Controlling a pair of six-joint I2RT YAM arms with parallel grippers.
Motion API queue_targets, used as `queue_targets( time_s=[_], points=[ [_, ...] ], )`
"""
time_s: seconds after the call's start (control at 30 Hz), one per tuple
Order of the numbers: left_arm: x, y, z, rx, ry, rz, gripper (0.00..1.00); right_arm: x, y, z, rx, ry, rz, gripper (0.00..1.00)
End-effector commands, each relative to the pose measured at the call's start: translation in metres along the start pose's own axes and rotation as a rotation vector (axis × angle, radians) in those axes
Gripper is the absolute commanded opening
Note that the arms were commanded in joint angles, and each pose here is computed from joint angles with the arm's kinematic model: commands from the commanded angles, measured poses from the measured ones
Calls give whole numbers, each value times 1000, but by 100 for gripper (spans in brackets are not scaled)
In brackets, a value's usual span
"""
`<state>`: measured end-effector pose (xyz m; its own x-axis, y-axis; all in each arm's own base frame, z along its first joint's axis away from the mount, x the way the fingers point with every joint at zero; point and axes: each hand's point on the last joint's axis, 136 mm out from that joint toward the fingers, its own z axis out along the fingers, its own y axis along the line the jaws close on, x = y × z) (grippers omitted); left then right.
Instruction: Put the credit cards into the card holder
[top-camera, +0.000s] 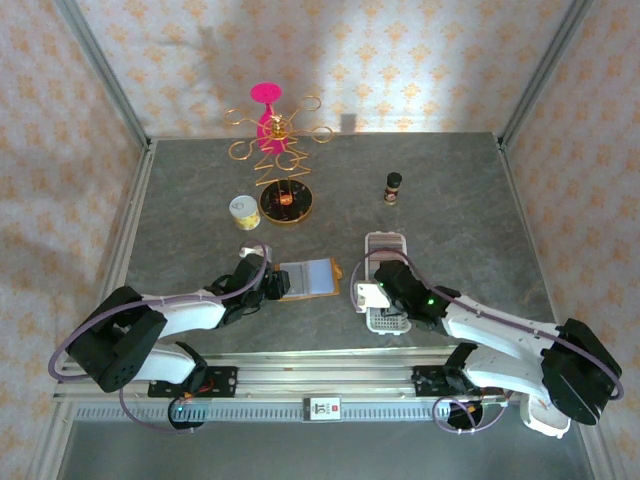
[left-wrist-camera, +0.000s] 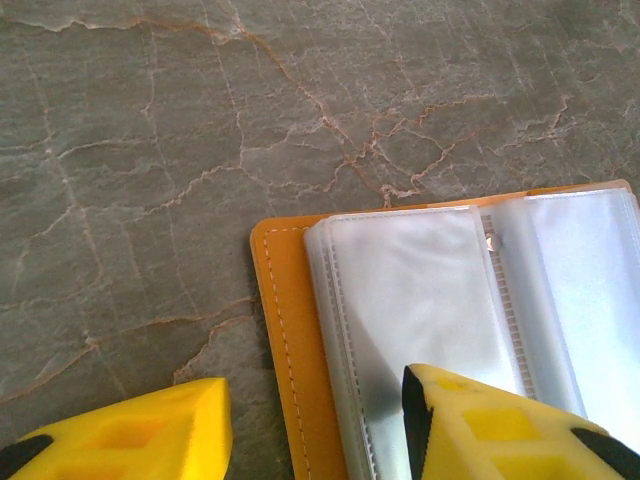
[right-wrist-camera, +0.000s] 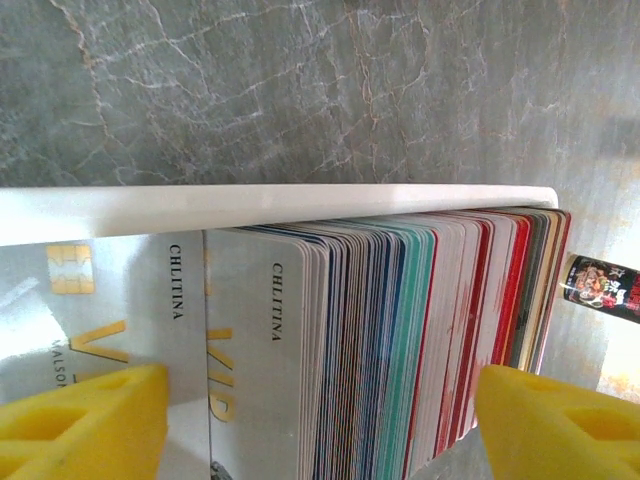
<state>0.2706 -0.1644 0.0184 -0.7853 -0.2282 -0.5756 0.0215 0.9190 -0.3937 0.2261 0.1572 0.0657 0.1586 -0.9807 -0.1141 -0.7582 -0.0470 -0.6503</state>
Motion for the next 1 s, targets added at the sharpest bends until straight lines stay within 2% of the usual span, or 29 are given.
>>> queue_targets(
  time_s=[0.0,0.33,0.67,0.8,0.97],
  points=[
    [18,-22,8,112,105,1,46,2,-23,-8,81,23,20,73],
    [19,-22,10,110,113,1,43,3,-26,-10,90,27,11,57],
    [19,-22,10,113,114,1,39,2,-28,-13,78,29,3,30],
    [19,-22,9,112,114,1,39,1,-25,-14,59,23,7,27],
    [19,-22,9,111,112,1,39,0,-15,-13,23,6,21,41]
  ],
)
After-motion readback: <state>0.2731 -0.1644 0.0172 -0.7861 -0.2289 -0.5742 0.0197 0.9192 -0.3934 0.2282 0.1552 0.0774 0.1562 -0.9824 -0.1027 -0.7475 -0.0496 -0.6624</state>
